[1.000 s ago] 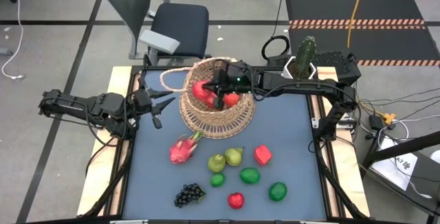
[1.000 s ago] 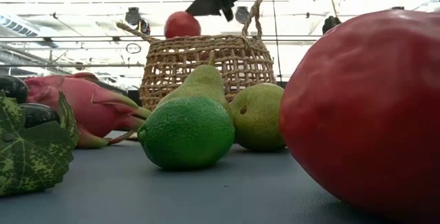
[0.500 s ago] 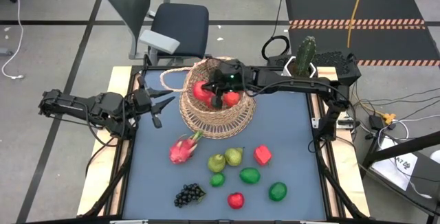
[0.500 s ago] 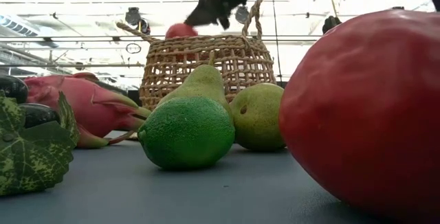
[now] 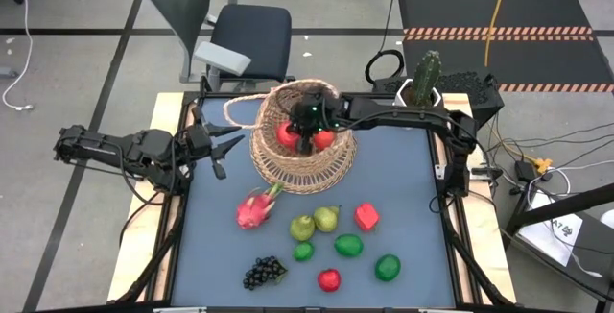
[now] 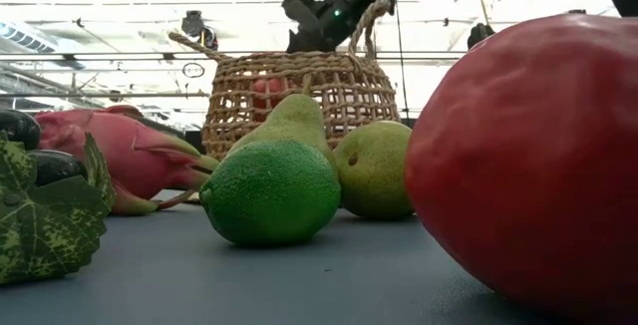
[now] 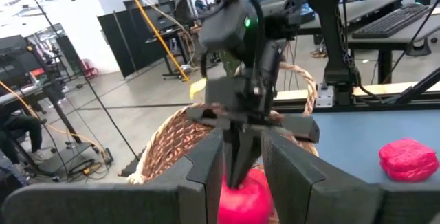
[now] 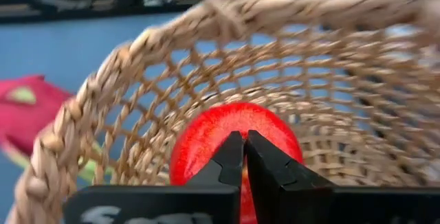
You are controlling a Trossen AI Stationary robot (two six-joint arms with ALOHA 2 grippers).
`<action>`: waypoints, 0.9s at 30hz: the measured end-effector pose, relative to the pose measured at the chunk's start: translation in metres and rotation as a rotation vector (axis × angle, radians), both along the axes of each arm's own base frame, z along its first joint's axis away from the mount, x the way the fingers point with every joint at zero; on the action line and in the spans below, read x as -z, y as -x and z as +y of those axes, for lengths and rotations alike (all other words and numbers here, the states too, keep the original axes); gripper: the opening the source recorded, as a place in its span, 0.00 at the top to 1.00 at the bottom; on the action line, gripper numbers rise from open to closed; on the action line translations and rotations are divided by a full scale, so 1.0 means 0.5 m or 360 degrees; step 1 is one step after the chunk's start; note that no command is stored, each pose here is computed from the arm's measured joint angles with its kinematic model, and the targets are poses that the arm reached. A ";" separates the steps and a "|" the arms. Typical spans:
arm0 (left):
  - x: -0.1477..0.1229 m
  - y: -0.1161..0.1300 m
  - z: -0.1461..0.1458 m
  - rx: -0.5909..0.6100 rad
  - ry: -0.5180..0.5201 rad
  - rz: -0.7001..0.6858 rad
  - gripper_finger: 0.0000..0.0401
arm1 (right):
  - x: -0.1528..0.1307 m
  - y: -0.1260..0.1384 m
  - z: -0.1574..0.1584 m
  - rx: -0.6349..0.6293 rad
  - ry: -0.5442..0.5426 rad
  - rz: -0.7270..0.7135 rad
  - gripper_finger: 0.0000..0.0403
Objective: Build produce basket
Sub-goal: Put the apple into the basket
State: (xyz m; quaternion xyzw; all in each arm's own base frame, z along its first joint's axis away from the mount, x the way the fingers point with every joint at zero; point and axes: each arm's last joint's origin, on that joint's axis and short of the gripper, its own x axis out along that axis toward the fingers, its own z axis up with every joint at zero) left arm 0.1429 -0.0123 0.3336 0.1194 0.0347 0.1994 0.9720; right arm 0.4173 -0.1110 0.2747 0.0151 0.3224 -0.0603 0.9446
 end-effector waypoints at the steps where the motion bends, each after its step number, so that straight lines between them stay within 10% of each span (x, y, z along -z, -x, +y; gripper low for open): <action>1: 0.000 0.000 0.000 -0.0001 0.0000 -0.0001 0.75 | 0.008 -0.003 0.000 -0.0035 -0.0016 0.0009 0.99; 27: 0.000 0.000 0.000 0.0000 0.0001 0.0000 0.75 | 0.035 -0.001 -0.010 -0.0037 -0.0042 0.0131 0.98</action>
